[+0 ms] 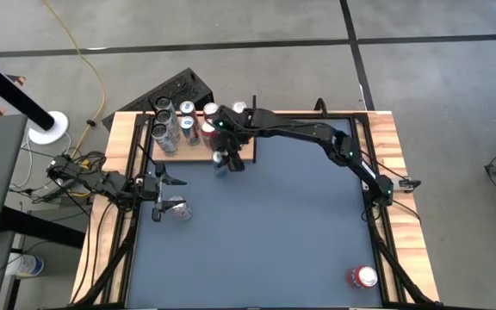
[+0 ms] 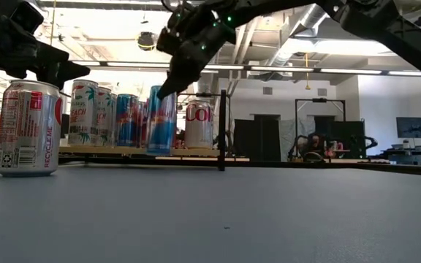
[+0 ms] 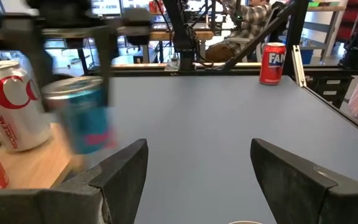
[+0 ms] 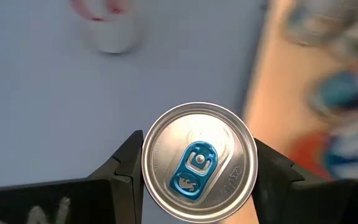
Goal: Place canned beverage on shelf
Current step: Put the blue soda can on the shelf aligned with the other blue soda can
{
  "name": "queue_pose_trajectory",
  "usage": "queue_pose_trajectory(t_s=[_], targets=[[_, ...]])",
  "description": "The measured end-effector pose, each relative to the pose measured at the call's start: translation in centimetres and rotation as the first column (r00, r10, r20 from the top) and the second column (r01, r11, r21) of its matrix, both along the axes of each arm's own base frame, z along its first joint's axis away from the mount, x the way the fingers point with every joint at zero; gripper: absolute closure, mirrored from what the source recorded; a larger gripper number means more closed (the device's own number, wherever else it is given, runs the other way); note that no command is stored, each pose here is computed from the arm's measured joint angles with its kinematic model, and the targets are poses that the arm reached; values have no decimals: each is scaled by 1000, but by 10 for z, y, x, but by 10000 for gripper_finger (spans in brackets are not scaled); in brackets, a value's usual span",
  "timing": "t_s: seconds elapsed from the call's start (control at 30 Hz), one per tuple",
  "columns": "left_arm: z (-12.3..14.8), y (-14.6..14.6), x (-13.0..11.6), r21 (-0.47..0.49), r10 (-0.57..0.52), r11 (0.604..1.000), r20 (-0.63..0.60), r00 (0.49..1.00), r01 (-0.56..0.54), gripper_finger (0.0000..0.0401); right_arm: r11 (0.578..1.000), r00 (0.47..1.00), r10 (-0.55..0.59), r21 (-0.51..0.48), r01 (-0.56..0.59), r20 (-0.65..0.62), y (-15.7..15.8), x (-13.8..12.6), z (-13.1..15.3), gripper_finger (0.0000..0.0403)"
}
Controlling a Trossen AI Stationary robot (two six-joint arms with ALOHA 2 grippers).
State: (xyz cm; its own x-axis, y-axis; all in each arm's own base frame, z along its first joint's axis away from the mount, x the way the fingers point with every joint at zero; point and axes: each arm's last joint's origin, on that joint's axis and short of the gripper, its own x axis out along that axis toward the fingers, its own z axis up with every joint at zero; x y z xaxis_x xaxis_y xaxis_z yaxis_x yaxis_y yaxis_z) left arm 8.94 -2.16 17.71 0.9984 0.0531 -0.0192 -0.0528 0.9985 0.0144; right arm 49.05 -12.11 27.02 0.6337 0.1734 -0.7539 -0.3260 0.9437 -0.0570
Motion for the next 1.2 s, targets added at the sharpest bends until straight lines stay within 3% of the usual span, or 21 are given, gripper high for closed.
queue_pose_trajectory(t_s=[0.3, 0.53, 1.2], targets=[[0, 0, 0, 9, 5, 1000, 0, 1000, -5, 131, 997, 996, 83, 12, -82, -42, 37, 4, -3, 195], [0, 0, 0, -7, 6, 1000, 1, 1000, -6, 131, 997, 996, 82, 8, -82, -32, 39, 6, -2, 163], [0, 0, 0, -17, 7, 1000, 2, 1000, -7, 131, 997, 1000, 30, -65, -30, -1, 36, 9, 0, 159]])
